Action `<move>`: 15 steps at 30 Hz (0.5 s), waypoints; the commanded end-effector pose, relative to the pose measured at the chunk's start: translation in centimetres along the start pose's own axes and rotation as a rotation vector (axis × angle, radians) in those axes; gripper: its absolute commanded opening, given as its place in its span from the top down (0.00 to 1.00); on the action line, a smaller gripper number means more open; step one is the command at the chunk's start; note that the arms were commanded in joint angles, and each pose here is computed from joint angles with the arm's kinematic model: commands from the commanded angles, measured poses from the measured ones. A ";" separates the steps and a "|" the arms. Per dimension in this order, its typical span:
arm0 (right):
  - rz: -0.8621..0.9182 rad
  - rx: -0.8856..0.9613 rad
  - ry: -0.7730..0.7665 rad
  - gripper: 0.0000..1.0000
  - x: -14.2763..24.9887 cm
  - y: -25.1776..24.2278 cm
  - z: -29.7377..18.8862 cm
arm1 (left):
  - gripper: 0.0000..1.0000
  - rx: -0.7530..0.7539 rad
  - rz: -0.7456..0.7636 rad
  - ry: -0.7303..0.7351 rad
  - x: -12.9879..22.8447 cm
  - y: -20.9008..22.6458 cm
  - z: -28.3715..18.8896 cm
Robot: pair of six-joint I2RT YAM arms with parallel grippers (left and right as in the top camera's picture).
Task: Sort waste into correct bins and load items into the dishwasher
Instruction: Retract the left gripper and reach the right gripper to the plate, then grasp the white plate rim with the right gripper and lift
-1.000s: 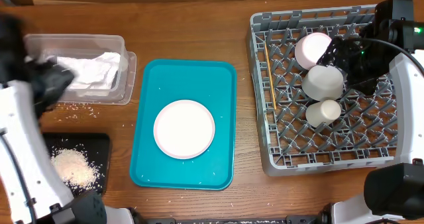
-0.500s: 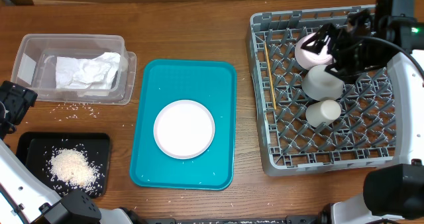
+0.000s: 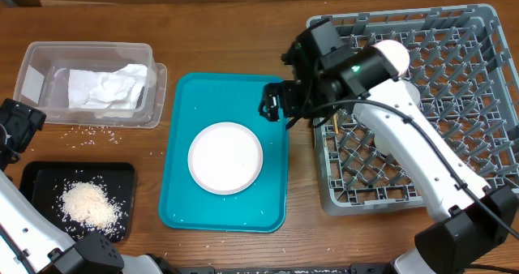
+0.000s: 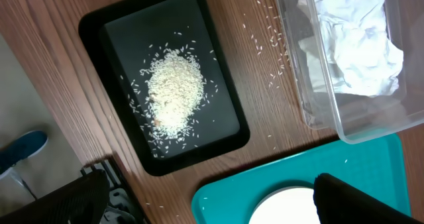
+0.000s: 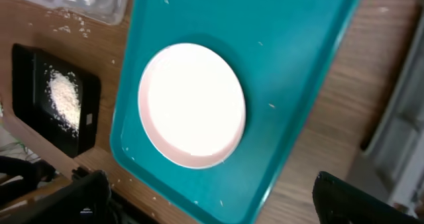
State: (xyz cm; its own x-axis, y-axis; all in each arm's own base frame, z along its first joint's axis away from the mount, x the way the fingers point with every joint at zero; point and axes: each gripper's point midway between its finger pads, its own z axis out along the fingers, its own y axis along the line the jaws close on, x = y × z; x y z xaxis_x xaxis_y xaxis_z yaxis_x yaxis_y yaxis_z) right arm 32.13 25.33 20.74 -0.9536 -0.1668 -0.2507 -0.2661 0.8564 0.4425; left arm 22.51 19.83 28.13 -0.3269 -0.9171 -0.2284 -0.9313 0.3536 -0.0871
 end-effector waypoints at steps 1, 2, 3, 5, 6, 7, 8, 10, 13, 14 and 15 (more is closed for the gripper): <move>-0.021 0.046 0.020 0.00 0.2 0.0 1.7 | 0.00 0.008 0.023 -0.005 0.2 0.0 -0.3; -0.026 0.062 0.050 0.00 0.6 -0.1 3.0 | 0.00 0.008 0.023 -0.005 0.2 0.0 -0.3; -0.028 0.064 0.068 0.02 0.8 -0.1 3.8 | 0.00 0.008 0.023 -0.005 0.2 0.0 -0.3; 0.001 0.077 0.108 0.12 1.4 -0.2 5.4 | 0.00 0.008 0.024 -0.005 0.2 0.0 -0.3; 0.024 0.087 0.131 0.18 1.7 -0.3 6.4 | 0.00 0.008 0.024 -0.005 0.2 0.0 -0.3; 0.046 0.096 0.156 0.25 2.1 -0.5 7.5 | 0.00 0.008 0.023 -0.005 0.2 0.0 -0.3; 0.060 0.105 0.179 0.31 2.4 -0.6 8.8 | 0.00 0.008 0.024 -0.005 0.2 0.0 -0.3; 0.078 0.128 0.235 0.46 3.3 -0.8 12.5 | 0.00 0.008 0.023 -0.005 0.2 0.0 -0.3; 0.080 0.152 0.276 0.52 4.0 -1.6 16.4 | 0.00 0.008 0.024 -0.005 0.2 0.0 -0.3; 0.082 0.157 0.286 0.52 4.2 -1.8 17.2 | 0.00 0.008 0.023 -0.005 0.2 0.0 -0.3; 0.084 0.162 0.296 0.52 4.4 -2.1 17.7 | 0.00 0.008 0.024 -0.005 0.2 0.0 -0.3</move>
State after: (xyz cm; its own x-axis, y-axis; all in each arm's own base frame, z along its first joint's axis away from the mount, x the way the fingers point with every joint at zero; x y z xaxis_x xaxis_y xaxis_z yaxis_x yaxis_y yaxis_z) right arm 31.19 31.39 5.46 -0.9765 -0.2147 0.0189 -0.1969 0.9241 0.3276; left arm 22.51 19.82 28.13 -0.3269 -0.9171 -0.2282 -0.9313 0.3537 -0.0874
